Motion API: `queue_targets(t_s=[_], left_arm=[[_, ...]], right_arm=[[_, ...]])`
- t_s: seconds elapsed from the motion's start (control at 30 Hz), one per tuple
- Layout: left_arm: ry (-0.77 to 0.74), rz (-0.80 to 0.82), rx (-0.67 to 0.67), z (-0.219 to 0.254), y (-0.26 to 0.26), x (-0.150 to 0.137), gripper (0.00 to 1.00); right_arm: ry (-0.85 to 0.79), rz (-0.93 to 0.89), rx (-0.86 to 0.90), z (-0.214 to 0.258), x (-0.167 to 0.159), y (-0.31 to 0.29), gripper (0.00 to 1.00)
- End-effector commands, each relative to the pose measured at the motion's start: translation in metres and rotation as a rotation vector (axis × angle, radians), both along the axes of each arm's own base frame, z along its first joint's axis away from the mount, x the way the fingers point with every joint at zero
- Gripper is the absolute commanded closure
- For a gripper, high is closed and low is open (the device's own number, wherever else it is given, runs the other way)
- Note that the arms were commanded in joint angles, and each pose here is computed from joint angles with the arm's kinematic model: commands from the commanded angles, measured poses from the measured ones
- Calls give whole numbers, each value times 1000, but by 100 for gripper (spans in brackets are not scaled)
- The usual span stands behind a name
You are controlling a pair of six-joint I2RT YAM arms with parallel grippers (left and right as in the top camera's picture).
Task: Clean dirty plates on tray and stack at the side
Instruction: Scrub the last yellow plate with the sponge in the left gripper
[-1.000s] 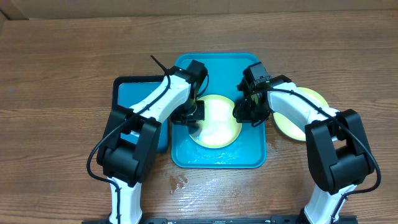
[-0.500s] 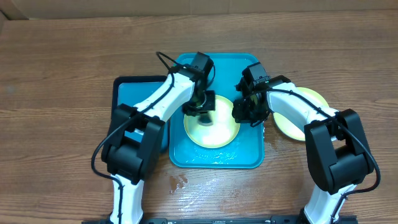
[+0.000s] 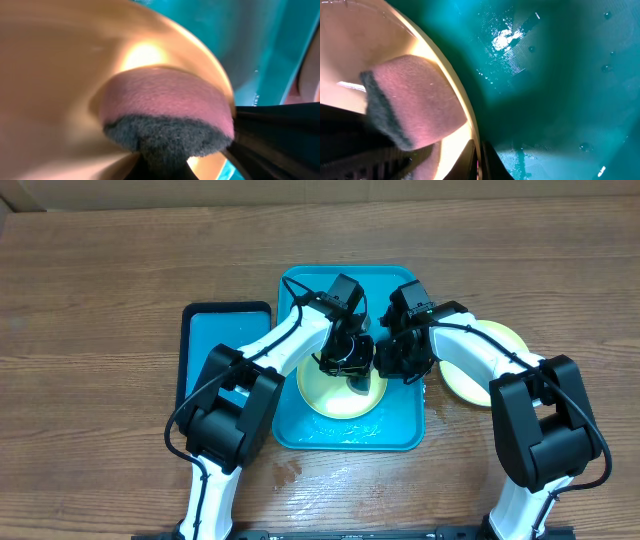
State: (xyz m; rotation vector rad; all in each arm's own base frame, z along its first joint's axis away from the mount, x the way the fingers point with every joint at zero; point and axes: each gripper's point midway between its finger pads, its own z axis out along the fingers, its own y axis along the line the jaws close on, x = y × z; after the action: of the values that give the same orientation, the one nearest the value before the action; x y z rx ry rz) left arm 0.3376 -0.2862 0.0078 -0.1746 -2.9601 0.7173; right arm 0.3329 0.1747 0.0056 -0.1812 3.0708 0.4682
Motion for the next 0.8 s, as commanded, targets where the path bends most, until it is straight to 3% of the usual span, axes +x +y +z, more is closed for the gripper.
queue_targets(t_s=[0.0,0.37,0.6,0.77], left_arm=[[-62,61,240,-32,57,24,96],[-167,98,586,-9,128,53,96],[-54,42,640,-3,139,25,96],[82,8,508,-2,119,-3,96]], right_arm=[[32,9,-53,-18,-7,-8,96],[32,9,-53,-18,-7,-8,96],[32,9,-53,-18,-7,-8,96],[30,9,-52,-18,-6,-7,96]])
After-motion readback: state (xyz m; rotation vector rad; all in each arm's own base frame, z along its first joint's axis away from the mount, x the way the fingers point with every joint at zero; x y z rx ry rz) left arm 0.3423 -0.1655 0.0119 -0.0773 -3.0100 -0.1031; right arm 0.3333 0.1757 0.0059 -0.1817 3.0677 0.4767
